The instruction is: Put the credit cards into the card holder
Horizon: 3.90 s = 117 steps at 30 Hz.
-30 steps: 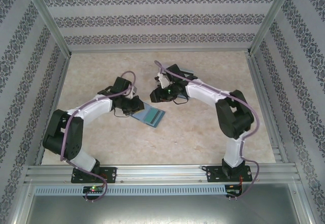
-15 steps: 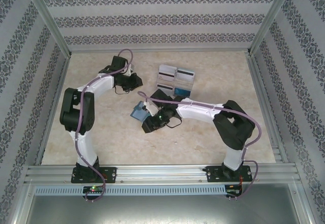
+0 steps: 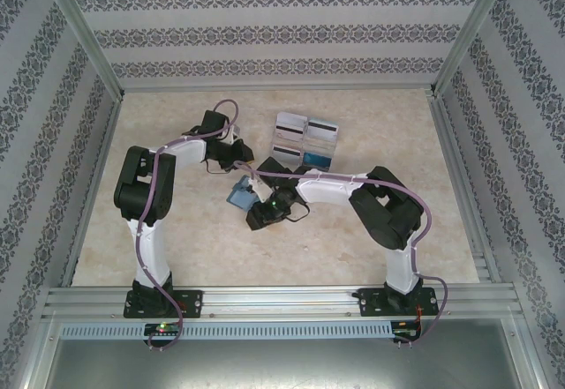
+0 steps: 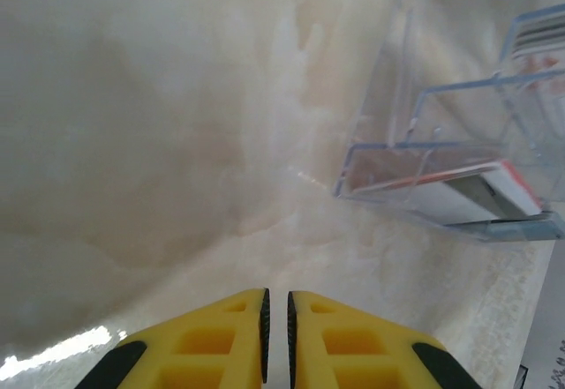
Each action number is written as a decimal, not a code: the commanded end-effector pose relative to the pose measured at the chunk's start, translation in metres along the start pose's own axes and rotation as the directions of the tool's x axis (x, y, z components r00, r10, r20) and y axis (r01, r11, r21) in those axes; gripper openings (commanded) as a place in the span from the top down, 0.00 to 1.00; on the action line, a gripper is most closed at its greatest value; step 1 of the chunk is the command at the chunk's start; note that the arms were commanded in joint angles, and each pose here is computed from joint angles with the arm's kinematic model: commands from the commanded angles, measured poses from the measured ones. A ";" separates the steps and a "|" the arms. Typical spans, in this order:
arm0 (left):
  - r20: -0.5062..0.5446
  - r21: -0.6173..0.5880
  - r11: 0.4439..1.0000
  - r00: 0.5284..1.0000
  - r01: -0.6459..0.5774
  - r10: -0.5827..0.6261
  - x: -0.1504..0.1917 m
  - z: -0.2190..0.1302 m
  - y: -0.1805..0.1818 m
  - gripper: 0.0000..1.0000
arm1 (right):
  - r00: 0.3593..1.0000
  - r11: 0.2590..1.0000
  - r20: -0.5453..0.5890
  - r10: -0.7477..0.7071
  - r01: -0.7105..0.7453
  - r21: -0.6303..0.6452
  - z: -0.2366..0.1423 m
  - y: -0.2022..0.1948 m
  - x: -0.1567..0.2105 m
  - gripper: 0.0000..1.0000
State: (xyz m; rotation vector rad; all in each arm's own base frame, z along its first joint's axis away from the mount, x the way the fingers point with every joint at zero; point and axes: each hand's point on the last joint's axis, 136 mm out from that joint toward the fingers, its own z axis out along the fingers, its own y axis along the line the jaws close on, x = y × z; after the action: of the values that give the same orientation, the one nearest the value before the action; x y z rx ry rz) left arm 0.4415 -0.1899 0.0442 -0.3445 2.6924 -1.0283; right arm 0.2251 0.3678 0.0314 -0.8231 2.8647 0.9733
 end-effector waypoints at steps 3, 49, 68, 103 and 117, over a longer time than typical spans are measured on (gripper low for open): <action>-0.014 0.022 1.000 1.000 -0.005 0.006 0.013 0.005 -0.003 0.84 | 0.995 0.997 0.089 0.037 -0.043 0.059 -0.015 -0.025 -0.026 0.56; -0.040 -0.037 0.999 0.999 -0.002 0.001 0.040 -0.017 0.006 0.84 | 0.846 0.945 0.524 0.097 -0.243 0.217 -0.219 -0.137 -0.063 0.53; 0.060 0.054 0.994 0.994 -0.095 0.092 -0.047 0.002 -0.049 0.68 | 0.808 0.836 0.513 -0.290 -0.047 0.546 -0.302 -0.172 -0.161 0.33; 0.027 0.138 0.981 0.990 -0.138 0.135 -0.056 0.041 -0.085 0.61 | 0.879 0.826 0.267 -0.396 0.214 0.521 -0.208 -0.184 -0.223 0.33; 0.004 0.131 0.986 0.995 -0.104 0.105 -0.048 0.054 -0.068 0.68 | 0.889 0.822 0.249 -0.385 0.208 0.530 -0.201 -0.195 -0.227 0.34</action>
State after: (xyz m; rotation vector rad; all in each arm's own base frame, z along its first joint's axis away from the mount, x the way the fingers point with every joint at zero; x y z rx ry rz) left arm 0.5176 -0.2549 0.0714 -0.1647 2.5747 -1.1545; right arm 0.5413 0.2351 0.1262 -0.8890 2.3905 0.3135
